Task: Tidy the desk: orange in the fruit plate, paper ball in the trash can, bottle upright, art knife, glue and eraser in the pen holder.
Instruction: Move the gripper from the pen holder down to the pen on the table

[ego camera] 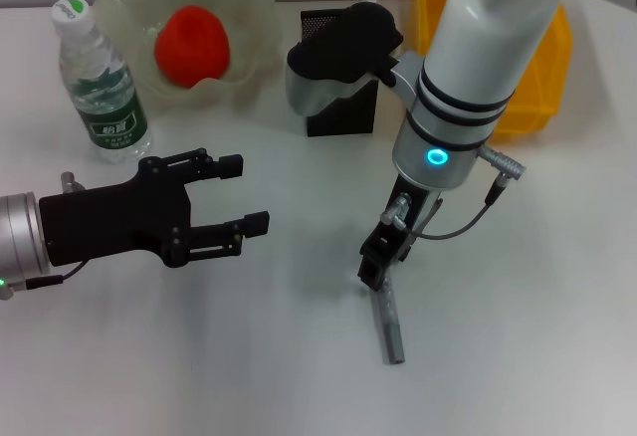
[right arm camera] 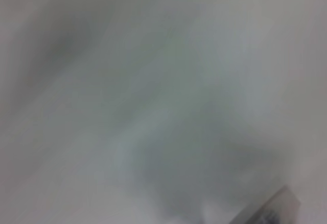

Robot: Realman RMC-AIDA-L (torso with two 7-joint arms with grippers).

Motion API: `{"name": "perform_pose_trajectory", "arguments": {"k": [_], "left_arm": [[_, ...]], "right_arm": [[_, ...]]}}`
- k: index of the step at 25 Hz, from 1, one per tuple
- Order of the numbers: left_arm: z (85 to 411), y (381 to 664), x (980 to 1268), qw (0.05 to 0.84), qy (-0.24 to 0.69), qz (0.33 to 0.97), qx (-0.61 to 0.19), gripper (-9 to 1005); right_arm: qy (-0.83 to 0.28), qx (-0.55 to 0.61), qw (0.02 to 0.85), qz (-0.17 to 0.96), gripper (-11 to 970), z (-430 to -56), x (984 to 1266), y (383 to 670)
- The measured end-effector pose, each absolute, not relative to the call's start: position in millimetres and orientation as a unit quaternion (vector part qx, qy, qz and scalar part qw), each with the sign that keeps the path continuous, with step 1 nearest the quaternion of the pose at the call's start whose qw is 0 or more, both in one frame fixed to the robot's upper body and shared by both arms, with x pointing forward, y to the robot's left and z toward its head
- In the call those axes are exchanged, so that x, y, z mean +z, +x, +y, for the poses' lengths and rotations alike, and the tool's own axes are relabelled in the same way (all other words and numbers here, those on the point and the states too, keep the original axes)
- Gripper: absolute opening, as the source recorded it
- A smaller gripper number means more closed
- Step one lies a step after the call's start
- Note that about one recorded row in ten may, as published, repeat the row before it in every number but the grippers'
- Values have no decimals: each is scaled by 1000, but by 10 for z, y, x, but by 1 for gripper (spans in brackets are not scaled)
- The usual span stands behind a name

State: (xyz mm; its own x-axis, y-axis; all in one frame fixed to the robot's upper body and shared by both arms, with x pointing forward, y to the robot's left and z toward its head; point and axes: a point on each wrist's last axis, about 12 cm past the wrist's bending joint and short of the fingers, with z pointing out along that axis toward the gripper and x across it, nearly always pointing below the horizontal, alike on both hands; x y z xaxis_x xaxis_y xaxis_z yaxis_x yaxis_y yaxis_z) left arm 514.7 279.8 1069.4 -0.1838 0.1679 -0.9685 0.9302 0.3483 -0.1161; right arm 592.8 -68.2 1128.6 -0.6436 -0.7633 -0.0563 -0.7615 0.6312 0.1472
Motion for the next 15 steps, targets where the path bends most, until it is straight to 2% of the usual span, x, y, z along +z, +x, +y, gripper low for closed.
{"name": "perform_pose_trajectory", "arguments": {"k": [15], "left_arm": [[2795,5156,10698,487,416,662,-391,778]], "right_arm": [[430,-70,7,-900,498,-665,11269,5908]]}}
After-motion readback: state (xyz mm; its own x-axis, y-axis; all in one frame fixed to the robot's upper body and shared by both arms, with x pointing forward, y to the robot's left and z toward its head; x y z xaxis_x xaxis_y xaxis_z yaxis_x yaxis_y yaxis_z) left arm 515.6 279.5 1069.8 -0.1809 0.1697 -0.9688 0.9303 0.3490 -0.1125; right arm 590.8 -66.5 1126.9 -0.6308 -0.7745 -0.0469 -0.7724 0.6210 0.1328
